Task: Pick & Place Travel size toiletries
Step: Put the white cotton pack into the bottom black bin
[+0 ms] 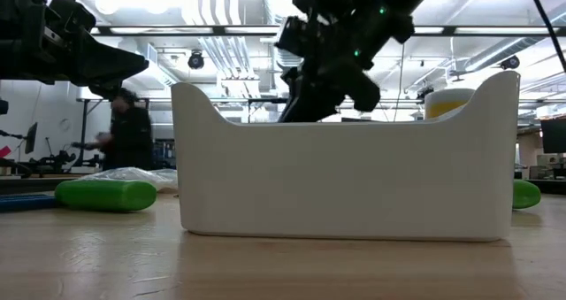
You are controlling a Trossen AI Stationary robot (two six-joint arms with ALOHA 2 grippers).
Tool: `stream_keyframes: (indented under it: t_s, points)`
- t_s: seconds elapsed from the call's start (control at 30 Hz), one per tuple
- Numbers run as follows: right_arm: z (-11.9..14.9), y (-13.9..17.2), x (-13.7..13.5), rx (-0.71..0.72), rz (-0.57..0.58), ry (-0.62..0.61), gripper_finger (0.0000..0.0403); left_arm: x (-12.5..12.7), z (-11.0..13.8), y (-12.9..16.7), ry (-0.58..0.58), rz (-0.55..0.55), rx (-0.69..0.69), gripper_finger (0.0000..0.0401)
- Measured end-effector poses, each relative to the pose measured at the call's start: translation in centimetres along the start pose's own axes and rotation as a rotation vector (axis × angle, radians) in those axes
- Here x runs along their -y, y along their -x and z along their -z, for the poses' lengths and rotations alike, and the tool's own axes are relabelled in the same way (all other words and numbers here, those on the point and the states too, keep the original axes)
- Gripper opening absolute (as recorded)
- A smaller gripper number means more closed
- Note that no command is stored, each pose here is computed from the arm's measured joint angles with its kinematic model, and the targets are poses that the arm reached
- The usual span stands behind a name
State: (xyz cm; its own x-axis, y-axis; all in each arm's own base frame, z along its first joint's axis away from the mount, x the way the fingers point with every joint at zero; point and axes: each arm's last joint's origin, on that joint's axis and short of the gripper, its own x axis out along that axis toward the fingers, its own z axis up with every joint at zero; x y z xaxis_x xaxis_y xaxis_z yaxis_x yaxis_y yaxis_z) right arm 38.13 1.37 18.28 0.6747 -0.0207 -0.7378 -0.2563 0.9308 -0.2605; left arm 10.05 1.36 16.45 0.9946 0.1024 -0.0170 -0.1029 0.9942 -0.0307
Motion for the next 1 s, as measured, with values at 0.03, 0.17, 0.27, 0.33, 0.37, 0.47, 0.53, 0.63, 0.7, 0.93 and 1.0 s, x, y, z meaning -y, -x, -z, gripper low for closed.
stream_keyframes:
  t_s: [0.03,0.17,0.27,0.33,0.37,0.47,0.53,0.63,0.7,0.93,1.0]
  points:
    - [0.18,-0.26,0.10,-0.006,0.000,-0.003,0.0011,0.00,0.00,0.00,0.000,0.000,0.000,0.0078]
    - [0.48,-0.82,0.22,-0.011,0.001,-0.008,0.0017,0.00,0.00,0.00,0.000,0.000,0.000,0.0078]
    - [0.46,-1.13,0.17,-0.002,0.003,-0.003,0.0022,0.00,0.00,0.00,0.000,0.000,0.000,0.0078]
    - [0.51,-1.18,0.13,-0.005,-0.002,-0.007,0.0023,0.00,0.00,0.00,0.000,0.000,0.000,0.0078]
    - [0.52,-1.18,0.13,-0.005,-0.001,-0.010,0.0023,0.00,0.00,0.00,0.000,0.000,0.000,0.0078]
    - [0.54,-1.16,0.15,-0.007,-0.002,-0.033,0.0021,0.00,0.00,0.00,0.000,0.000,0.000,0.0078]
    - [0.55,-1.13,0.18,-0.003,-0.014,-0.035,0.0023,0.00,0.00,0.00,0.000,0.000,0.000,0.0078]
    - [0.53,-1.10,0.20,0.008,-0.044,-0.040,0.0040,0.00,0.00,0.00,0.000,0.001,0.000,0.0078]
    - [0.58,-1.10,0.16,0.003,-0.048,-0.041,0.0059,0.00,0.00,0.00,0.000,0.000,0.000,0.0078]
    - [0.66,-1.00,0.11,-0.008,-0.054,-0.056,0.0147,0.00,0.00,0.00,0.000,0.000,0.000,0.0078]
    - [0.67,-0.71,0.12,-0.016,-0.057,-0.056,0.0171,0.00,0.00,0.00,0.000,0.000,0.000,0.0078]
